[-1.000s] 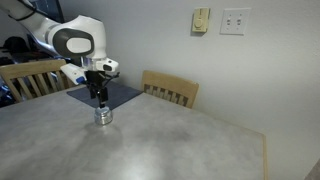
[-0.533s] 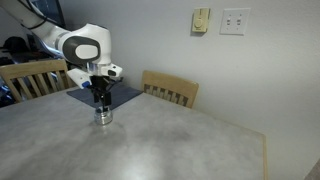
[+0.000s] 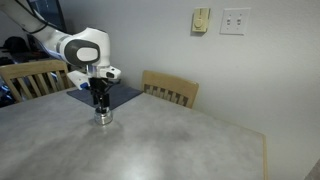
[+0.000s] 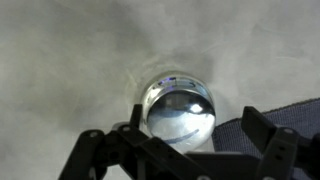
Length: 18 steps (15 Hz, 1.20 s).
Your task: Put the lid on the table
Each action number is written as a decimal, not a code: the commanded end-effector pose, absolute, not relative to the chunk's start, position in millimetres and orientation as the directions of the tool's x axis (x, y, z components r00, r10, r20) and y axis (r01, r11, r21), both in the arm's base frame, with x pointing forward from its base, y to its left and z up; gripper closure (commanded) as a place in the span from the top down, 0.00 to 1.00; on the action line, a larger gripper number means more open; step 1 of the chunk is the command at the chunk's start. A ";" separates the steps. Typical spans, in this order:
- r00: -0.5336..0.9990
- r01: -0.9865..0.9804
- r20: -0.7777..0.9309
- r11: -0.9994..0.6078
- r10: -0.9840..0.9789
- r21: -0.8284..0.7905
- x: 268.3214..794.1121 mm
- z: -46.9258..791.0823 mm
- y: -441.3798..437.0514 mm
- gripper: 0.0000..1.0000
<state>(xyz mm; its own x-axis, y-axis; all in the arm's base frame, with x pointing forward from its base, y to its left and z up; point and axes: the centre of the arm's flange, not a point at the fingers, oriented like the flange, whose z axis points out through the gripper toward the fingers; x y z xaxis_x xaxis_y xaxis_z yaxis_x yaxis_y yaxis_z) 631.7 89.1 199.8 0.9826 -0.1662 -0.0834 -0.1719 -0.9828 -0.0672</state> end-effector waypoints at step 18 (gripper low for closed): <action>0.976 -0.145 -0.151 -0.986 -0.155 0.078 643.9 184.4 92.3 1.00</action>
<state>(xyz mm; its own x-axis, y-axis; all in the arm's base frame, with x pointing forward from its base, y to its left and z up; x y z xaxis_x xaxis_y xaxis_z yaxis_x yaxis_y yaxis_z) 636.8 91.5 184.7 0.9779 -0.1584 -0.1362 -0.1528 -0.9870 0.0505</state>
